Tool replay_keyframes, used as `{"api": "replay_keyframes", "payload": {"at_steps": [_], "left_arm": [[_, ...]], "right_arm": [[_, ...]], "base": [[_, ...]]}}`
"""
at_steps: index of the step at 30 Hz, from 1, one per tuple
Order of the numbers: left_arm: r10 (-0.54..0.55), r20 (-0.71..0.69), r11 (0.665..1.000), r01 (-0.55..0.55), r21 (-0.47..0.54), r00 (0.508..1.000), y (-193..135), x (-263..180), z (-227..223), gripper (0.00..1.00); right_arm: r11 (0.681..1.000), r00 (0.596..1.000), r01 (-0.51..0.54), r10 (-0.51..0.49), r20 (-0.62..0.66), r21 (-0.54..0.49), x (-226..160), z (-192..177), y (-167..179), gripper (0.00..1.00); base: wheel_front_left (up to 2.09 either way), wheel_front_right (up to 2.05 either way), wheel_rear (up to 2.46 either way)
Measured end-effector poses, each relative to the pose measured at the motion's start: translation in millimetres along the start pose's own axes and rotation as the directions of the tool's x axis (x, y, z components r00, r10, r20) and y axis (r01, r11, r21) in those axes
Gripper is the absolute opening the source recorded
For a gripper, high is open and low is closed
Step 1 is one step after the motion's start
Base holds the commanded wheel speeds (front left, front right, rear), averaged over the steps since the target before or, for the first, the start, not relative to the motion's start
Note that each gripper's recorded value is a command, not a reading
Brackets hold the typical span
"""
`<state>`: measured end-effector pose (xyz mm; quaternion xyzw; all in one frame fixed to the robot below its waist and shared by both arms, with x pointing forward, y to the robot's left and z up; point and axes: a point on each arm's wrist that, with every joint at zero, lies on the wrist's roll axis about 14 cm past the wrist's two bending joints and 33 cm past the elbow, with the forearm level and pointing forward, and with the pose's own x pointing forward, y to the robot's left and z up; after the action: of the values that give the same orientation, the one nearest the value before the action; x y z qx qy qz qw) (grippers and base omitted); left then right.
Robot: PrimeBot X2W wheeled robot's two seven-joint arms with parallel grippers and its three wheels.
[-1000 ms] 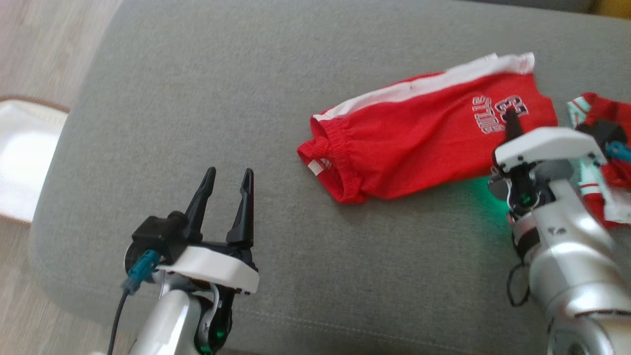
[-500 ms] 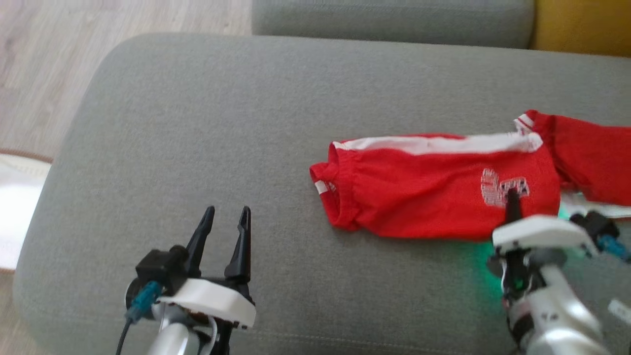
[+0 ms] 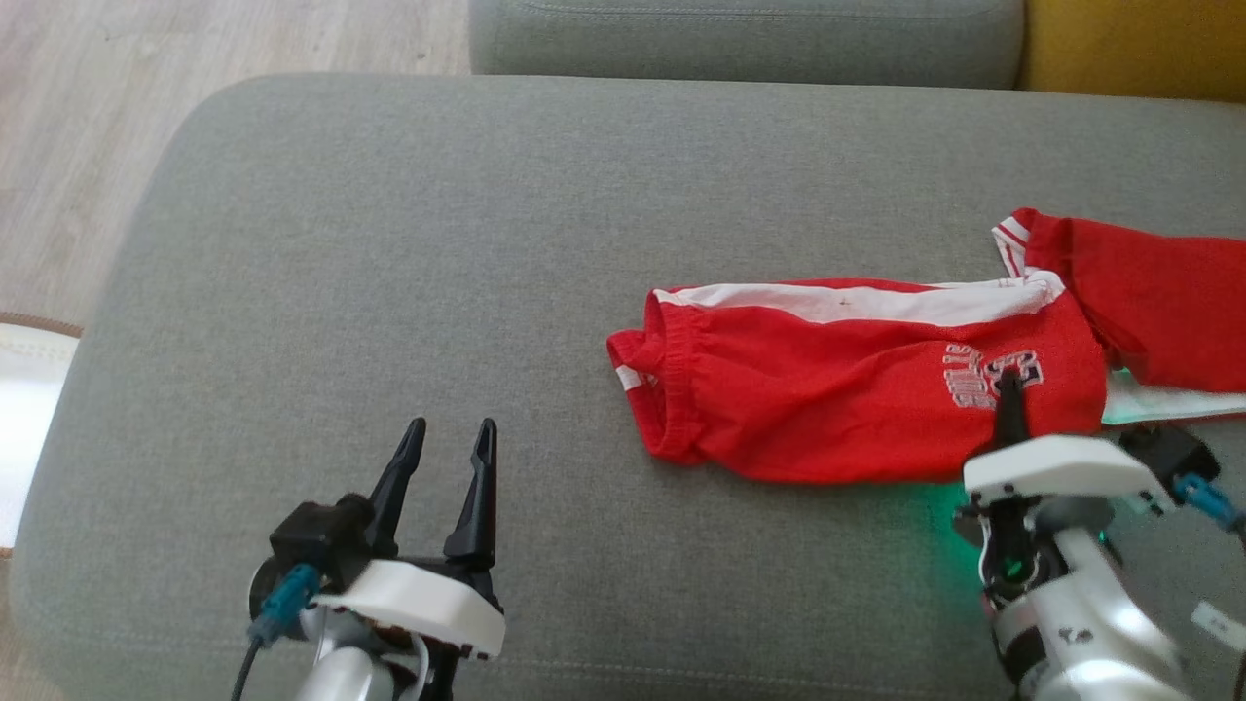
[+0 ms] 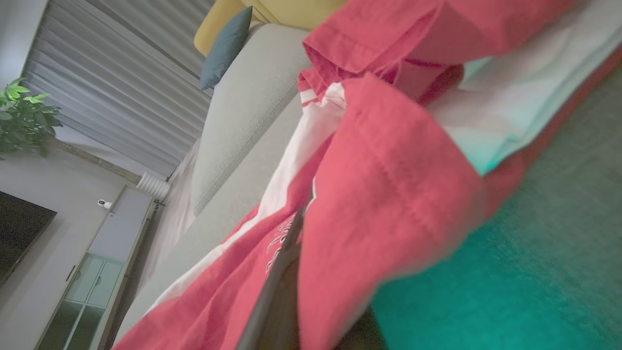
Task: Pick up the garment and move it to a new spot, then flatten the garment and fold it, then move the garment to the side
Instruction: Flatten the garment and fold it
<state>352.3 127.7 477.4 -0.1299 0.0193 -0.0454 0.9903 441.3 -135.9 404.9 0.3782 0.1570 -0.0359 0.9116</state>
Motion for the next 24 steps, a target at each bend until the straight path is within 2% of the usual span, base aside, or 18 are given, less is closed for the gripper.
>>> {"api": "replay_keyframes", "payload": {"at_steps": [7, 12, 16, 24], "left_arm": [[0.016, 0.003, 1.0, -0.016, 0.01, 1.0, 5.3, -2.7, 0.9, 1.0], [0.025, 0.004, 1.0, -0.025, 0.015, 1.0, 8.4, -4.6, 1.5, 1.0], [0.037, 0.008, 0.999, -0.037, 0.016, 0.999, 11.8, -6.6, 2.7, 1.0], [0.058, 0.015, 0.998, -0.059, 0.017, 0.998, 18.0, -11.0, 4.9, 1.0]], "right_arm": [[0.995, 0.995, -0.09, 0.091, 0.031, -0.05, 9.3, 9.2, 31.5, 0.0], [0.977, 0.982, -0.184, 0.188, 0.028, -0.112, 11.3, 8.2, 61.1, 0.0], [0.947, 0.958, -0.284, 0.287, 0.003, -0.149, 8.7, -0.3, 93.1, 0.0], [0.865, 0.893, -0.449, 0.435, -0.114, -0.223, -9.4, -39.1, 137.4, 0.0]], "base": [[0.0, 0.0, 0.0], [0.0, 0.0, 0.0], [0.0, 0.0, 0.0], [0.0, 0.0, 0.0]]}}
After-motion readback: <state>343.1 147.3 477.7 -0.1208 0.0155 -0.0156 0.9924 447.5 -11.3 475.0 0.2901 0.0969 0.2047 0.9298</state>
